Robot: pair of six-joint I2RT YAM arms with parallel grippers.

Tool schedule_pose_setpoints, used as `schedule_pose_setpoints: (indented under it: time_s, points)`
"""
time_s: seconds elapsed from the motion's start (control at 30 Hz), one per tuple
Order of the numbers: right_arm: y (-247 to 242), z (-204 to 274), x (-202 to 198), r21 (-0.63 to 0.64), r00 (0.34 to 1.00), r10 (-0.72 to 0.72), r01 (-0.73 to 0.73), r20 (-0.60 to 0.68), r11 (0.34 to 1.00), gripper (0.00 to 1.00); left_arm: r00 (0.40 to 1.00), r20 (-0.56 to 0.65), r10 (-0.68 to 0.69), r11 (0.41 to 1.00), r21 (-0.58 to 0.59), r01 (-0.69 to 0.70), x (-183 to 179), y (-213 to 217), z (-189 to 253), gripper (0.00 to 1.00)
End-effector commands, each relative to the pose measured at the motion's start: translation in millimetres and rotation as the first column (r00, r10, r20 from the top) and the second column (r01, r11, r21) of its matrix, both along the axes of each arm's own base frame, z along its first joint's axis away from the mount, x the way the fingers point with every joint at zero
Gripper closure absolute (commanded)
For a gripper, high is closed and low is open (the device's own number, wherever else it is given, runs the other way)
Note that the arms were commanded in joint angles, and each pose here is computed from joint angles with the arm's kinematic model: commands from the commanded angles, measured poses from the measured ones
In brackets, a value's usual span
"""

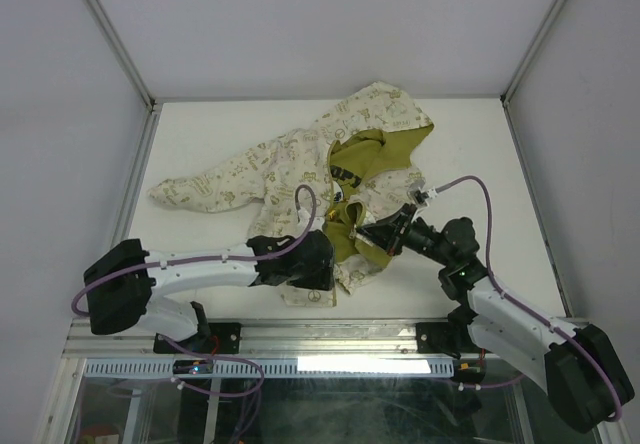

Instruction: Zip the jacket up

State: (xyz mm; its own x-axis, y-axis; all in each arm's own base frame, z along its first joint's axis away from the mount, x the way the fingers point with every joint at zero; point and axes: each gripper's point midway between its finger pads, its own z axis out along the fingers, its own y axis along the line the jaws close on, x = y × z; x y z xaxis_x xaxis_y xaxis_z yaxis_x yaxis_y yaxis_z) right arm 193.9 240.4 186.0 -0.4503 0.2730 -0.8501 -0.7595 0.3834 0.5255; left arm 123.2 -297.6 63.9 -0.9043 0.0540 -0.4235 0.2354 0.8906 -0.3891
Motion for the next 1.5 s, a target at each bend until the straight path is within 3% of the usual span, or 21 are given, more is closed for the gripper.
schedule_pose_setpoints:
  time_s: [0.0, 0.37, 0.83, 0.93, 1.2, 1.47]
  points:
    - [-5.2, 12.9, 4.2, 0.021, 0.997, -0.036, 0.035, 0.072, 0.999, 1.0, 0.997, 0.028, 0.066, 0.984, 0.165, -0.07, 5.1, 8.4, -6.8, 0.4]
    - [-9.1, 10.4, 3.9, 0.025, 0.997, -0.045, 0.043, 0.065, 0.999, 1.0, 0.997, 0.006, 0.071, 0.934, 0.351, -0.068, -5.0, 4.8, -29.5, 0.39]
    - [-13.5, 8.0, 7.7, 0.018, 0.997, -0.07, 0.069, 0.046, 0.997, 1.0, 0.995, -0.071, 0.074, 0.895, 0.444, -0.035, -21.0, 14.2, -60.6, 0.36]
    - [-13.4, 4.9, 9.3, 0.011, 0.997, -0.073, 0.073, 0.033, 0.997, 1.0, 0.994, -0.077, 0.083, 0.879, 0.476, -0.036, -23.5, 22.7, -72.4, 0.43]
    - [-13.6, 3.5, 11.1, 0.001, 0.997, -0.077, 0.077, 0.02, 0.997, 1.0, 0.994, 0.001, 0.109, 0.891, 0.443, -0.098, -12.7, 32.2, -77.9, 0.77]
    - [-12.1, 5.0, 14.2, -0.015, 0.997, -0.077, 0.077, -0.004, 0.997, 1.0, 0.975, 0.186, 0.119, 0.97, 0.186, -0.154, 20.7, 6.1, -16.1, 1.0]
